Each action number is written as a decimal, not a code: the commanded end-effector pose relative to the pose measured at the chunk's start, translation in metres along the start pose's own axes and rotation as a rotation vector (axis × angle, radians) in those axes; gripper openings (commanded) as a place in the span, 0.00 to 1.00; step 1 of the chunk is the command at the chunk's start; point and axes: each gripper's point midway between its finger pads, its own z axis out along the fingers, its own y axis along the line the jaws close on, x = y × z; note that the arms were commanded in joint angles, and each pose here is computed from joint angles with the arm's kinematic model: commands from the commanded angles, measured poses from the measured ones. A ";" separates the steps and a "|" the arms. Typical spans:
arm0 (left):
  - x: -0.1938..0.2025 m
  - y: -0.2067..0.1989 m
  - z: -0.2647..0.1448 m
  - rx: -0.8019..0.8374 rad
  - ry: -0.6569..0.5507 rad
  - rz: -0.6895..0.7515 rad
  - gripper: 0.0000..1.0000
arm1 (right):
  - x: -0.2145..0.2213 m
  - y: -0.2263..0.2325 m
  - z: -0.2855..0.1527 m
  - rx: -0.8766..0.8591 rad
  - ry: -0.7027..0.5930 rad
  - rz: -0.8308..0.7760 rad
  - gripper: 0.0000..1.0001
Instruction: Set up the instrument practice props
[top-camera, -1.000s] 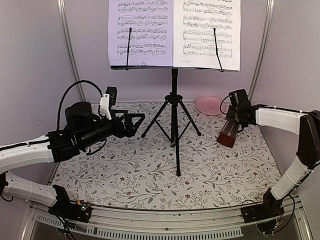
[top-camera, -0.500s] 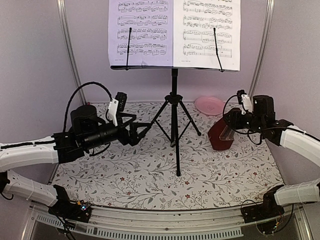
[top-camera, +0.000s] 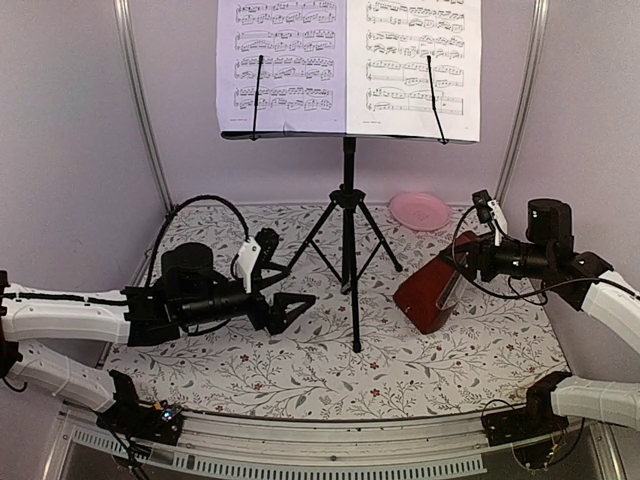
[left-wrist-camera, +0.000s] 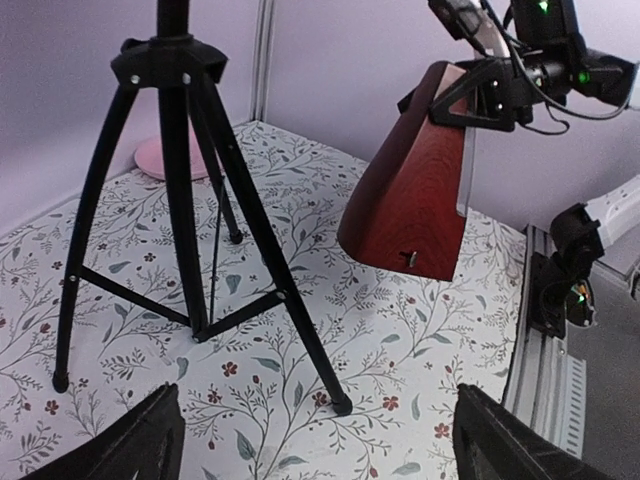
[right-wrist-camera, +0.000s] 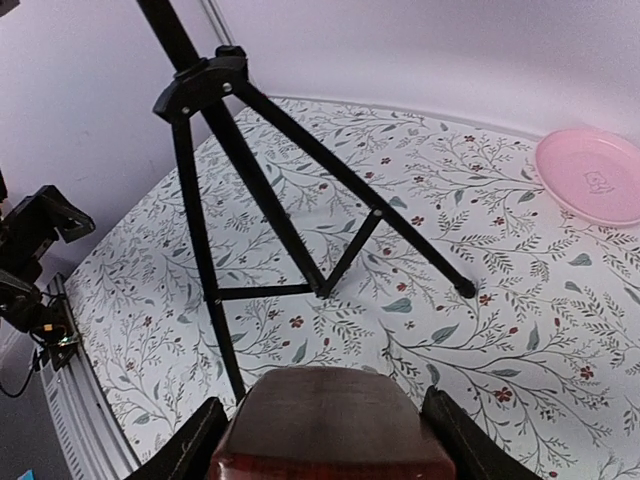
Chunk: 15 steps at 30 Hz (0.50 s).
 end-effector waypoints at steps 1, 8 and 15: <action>0.019 -0.020 0.001 0.048 0.010 0.076 0.94 | -0.012 0.045 -0.018 -0.203 -0.051 -0.067 0.28; 0.050 -0.059 0.018 0.118 0.039 0.135 0.99 | 0.003 0.077 -0.015 -0.362 -0.033 -0.066 0.26; 0.072 -0.090 0.042 0.153 0.090 0.171 0.99 | 0.007 0.112 -0.002 -0.457 -0.016 -0.077 0.25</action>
